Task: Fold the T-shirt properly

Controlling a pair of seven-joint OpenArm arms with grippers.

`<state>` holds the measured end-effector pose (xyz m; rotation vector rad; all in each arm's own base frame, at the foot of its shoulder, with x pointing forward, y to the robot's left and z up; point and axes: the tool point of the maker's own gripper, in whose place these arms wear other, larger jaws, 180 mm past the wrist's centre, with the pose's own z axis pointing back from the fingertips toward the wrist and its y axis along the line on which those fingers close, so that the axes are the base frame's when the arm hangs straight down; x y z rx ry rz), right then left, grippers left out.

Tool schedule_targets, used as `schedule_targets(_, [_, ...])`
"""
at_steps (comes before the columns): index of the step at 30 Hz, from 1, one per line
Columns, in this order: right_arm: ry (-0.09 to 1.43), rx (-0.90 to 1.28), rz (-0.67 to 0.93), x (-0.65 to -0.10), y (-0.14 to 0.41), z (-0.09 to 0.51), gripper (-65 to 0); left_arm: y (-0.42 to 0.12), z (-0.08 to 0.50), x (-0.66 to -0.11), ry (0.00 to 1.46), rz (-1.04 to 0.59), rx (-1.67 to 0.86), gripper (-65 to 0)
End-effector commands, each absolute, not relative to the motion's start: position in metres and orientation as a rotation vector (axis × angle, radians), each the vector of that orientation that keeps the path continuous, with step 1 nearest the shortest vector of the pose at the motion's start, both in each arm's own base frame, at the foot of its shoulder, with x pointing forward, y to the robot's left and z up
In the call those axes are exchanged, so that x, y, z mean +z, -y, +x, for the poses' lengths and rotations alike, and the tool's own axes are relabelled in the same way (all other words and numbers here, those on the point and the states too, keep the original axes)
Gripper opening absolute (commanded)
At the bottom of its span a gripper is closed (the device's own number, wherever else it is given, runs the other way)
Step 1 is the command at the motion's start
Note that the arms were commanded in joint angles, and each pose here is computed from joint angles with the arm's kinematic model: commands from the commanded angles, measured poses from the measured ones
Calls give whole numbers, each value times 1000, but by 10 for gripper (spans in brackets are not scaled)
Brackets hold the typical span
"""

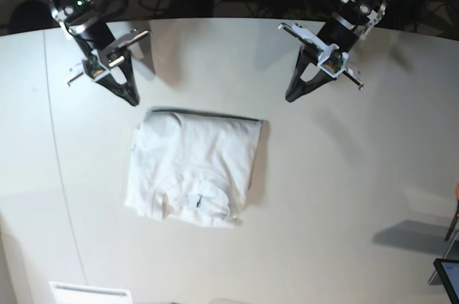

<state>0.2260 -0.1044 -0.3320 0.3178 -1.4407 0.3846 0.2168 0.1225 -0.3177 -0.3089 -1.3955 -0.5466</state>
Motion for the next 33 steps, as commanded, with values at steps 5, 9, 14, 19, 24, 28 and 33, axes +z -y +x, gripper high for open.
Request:
schedule_targets(5, [1533,281,310,-304,115,192,-650,-146,194,-302,1460,-287,-497,-650])
schedule_targets(9, [1469,263,321,-316,114,168,-650,-157,169,-303,1450,-285,-476,-650])
schedule_targets(14, [1410,232,345,-326,107,148,-650,-143,131,-326,1374,-294,-608,-650])
schedule_targets(19, [1315,201,415,-339,86,116,-650,-126,92,-360,1282,-322,-656,-650])
schedule_targets(24, [1179,165,474,-360,69,72,-650,-129,65,-372,1257,-367,-605,-650])
schedule_targets(28, [1112,146,503,-365,60,49,-650,-133,48,-379,1228,-383,-576,-650])
schedule_targets(33, [971,109,500,-401,58,14,-650,-129,25,-413,1120,-423,-534,-650])
